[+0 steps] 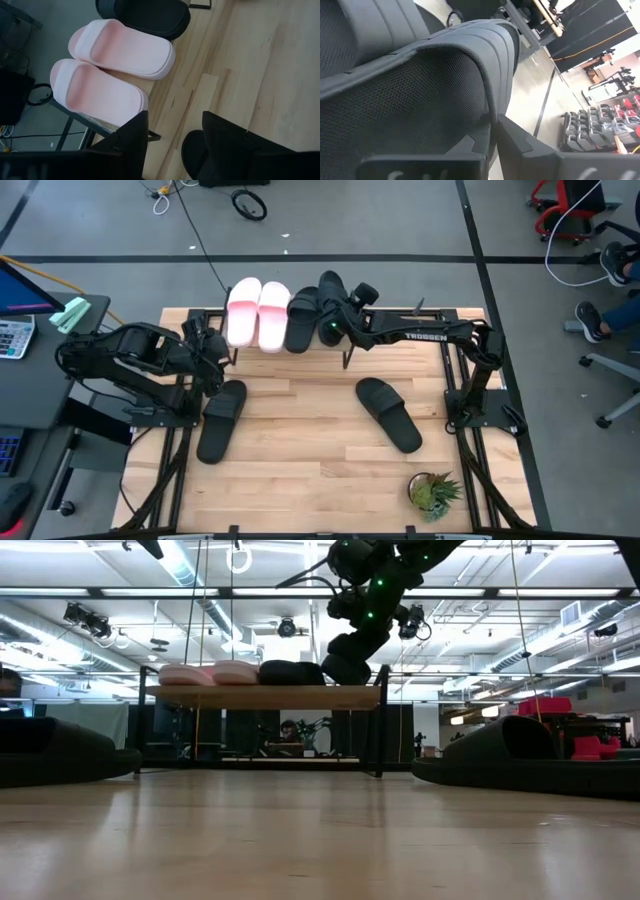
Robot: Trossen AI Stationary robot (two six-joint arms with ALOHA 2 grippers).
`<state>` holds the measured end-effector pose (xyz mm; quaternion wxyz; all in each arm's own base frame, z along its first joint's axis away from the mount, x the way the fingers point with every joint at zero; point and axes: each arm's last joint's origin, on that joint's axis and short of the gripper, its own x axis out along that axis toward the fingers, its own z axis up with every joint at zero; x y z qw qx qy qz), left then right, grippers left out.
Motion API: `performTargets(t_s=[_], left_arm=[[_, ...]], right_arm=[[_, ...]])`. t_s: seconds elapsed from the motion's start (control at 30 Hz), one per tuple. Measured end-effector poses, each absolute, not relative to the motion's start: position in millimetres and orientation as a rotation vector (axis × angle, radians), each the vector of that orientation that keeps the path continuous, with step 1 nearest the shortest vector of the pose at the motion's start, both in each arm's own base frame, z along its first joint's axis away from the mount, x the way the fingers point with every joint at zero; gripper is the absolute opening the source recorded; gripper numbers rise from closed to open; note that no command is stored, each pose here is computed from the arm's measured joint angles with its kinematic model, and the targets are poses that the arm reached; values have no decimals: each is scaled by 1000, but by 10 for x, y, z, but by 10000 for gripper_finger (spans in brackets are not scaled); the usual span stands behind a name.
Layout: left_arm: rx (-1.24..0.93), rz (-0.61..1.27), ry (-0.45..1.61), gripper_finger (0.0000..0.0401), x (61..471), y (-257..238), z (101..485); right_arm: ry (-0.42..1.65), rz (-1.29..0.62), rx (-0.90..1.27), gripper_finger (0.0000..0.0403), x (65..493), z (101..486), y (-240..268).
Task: Pick and place slides into the shelf
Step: Put the black slide on the shelf
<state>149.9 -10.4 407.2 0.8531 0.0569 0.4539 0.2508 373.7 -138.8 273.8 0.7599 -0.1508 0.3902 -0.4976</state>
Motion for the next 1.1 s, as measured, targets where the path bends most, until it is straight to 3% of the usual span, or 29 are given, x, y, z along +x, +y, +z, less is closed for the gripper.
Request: performTargets(t_s=[0.47, 0.83, 1.1], left_arm=[[120, 528, 956, 188, 1498, -104, 4072], [120, 527, 958, 190, 1497, -104, 4070], [120, 527, 958, 188, 1497, -104, 4070]], right_arm=[[859, -1077, -341, 34, 3737, 2736, -1385], [805, -1086, -289, 84, 3700, 2827, -1356], [718, -974, -206, 89, 3634, 3043, -1267]])
